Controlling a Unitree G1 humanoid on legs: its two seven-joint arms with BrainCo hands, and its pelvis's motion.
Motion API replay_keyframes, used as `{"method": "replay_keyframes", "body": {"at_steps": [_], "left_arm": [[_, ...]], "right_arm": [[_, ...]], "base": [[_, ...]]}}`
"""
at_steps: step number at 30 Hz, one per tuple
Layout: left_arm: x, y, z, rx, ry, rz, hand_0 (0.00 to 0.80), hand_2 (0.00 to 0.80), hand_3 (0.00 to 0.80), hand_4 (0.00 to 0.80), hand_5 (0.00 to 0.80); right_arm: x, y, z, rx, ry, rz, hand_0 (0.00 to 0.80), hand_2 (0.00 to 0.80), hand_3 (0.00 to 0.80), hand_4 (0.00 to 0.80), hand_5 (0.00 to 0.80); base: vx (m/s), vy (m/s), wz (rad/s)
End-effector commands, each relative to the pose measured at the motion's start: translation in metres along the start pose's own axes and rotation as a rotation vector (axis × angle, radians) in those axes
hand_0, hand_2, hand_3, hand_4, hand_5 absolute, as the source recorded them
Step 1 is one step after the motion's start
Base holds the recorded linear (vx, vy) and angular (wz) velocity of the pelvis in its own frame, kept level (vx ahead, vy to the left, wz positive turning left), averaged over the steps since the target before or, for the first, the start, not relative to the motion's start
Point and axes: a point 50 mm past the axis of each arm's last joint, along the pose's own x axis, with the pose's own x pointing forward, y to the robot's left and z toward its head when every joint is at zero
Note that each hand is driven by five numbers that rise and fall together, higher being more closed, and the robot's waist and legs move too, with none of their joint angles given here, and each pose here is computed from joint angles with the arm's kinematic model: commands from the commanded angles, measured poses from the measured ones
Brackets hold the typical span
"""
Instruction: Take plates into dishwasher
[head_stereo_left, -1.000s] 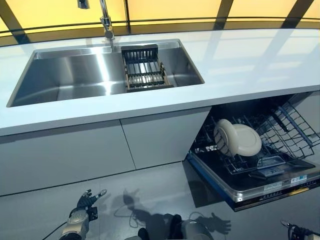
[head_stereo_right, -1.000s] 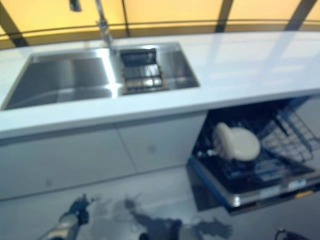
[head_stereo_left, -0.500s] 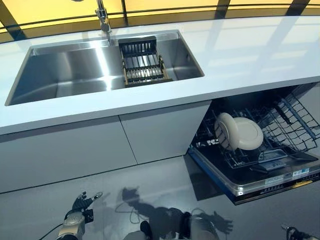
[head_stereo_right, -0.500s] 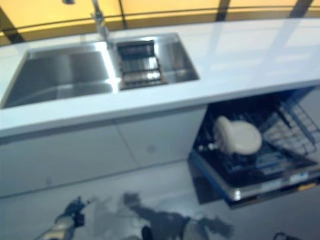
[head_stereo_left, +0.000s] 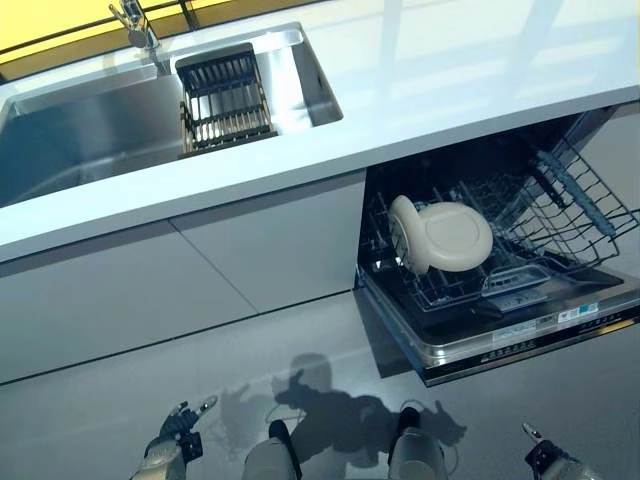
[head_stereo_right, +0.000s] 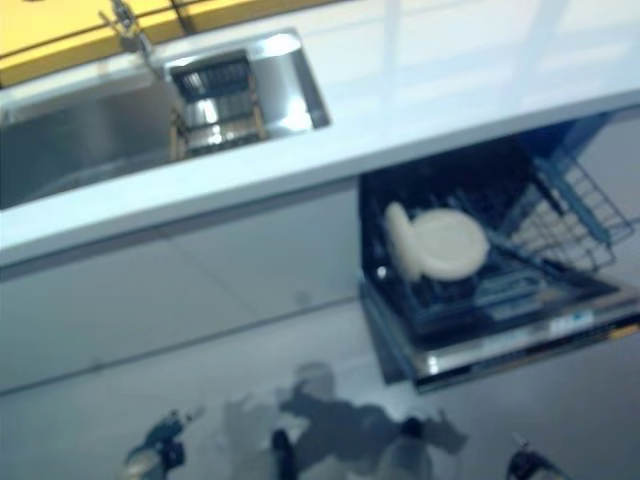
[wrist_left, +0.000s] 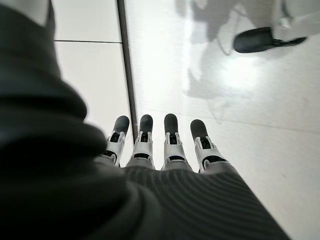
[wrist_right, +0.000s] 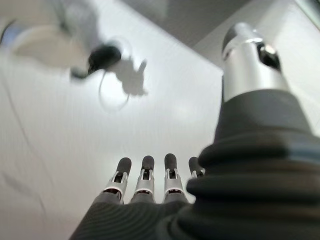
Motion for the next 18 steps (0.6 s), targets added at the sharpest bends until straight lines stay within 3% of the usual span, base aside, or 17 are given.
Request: {"method": "replay_keyframes", "body": {"at_steps": [1, 9, 18], "left_arm": [[0.001, 0.013, 0.014, -0.04, -0.06, 0.045, 0.0, 0.0, 0.0, 0.0, 0.0], [-0.006, 0.007, -0.016, -0.082, 0.003, 0.033, 0.0, 0.0, 0.0, 0.0, 0.0], [-0.009, -0.009, -0.027, -0.062, 0.052, -0.021, 0.0, 0.0, 0.0, 0.0, 0.0]], "right_arm": [[-0.007, 0.038, 0.025, 0.273, -0.065, 0.228, 0.0, 0.0, 0.0, 0.0, 0.0], [-0.038, 0.101, 0.077, 0.671, -0.112, 0.706, 0.0, 0.0, 0.0, 0.0, 0.0], [-0.105, 0.182, 0.133, 0.617, -0.234, 1.133, 0.0, 0.0, 0.0, 0.0, 0.0]], "base": [[-0.1, 0.081, 0.21], [0.011, 0.109, 0.13], [0.02, 0.066, 0.05]]}}
